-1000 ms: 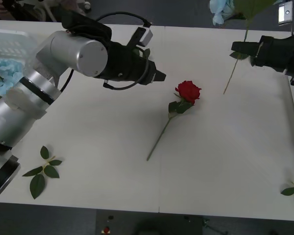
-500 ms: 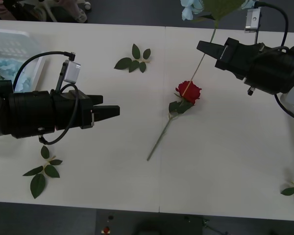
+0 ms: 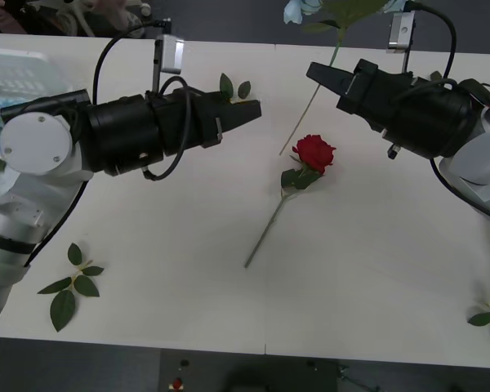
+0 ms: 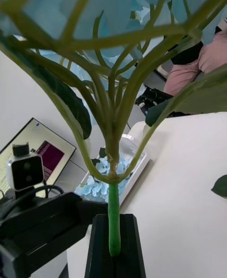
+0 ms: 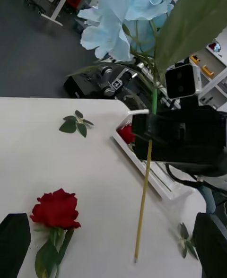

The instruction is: Put the red flowers into the right box and the blue flowers into the left box

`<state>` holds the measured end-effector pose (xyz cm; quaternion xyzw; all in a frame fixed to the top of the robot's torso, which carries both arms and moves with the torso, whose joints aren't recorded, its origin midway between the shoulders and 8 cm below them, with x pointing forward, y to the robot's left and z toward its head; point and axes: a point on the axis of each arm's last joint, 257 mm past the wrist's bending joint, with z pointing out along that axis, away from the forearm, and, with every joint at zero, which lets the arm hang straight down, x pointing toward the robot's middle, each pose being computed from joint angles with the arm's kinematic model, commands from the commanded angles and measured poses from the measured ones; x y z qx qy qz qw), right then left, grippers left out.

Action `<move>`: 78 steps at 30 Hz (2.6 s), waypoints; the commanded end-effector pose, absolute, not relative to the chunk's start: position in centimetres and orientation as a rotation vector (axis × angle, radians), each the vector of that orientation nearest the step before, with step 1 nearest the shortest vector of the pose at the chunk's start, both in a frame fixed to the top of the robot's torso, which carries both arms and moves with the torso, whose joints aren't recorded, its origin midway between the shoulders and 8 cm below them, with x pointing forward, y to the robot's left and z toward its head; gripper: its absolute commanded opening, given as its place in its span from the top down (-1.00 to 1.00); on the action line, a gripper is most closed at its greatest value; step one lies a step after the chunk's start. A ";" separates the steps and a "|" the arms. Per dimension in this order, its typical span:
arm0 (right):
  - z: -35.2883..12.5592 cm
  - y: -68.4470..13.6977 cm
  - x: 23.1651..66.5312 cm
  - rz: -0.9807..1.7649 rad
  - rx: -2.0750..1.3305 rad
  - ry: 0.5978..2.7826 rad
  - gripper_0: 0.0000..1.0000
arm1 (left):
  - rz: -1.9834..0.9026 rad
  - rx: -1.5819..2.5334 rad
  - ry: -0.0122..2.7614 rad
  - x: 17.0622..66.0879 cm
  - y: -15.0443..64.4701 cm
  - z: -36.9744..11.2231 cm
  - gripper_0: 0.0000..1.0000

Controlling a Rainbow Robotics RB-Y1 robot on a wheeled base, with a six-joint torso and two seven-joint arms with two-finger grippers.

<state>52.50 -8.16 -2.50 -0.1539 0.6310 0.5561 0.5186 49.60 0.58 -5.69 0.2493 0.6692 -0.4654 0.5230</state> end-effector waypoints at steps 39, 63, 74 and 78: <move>0.0 -6.2 51.3 1.372 -0.419 1.480 1.00 | -1.102 0.872 1.690 50.4 -7.0 -4.5 -0.81; 0.1 -6.2 51.5 1.370 -0.409 1.478 1.00 | -1.107 0.868 1.703 48.9 -12.4 -7.7 1.00; 0.2 -6.1 51.4 1.373 -0.411 1.477 1.00 | -1.085 0.874 1.703 49.2 -12.1 -7.9 1.00; -0.1 -6.1 51.6 1.350 -0.421 1.481 0.08 | -1.073 0.877 1.705 49.4 -11.9 -8.0 1.00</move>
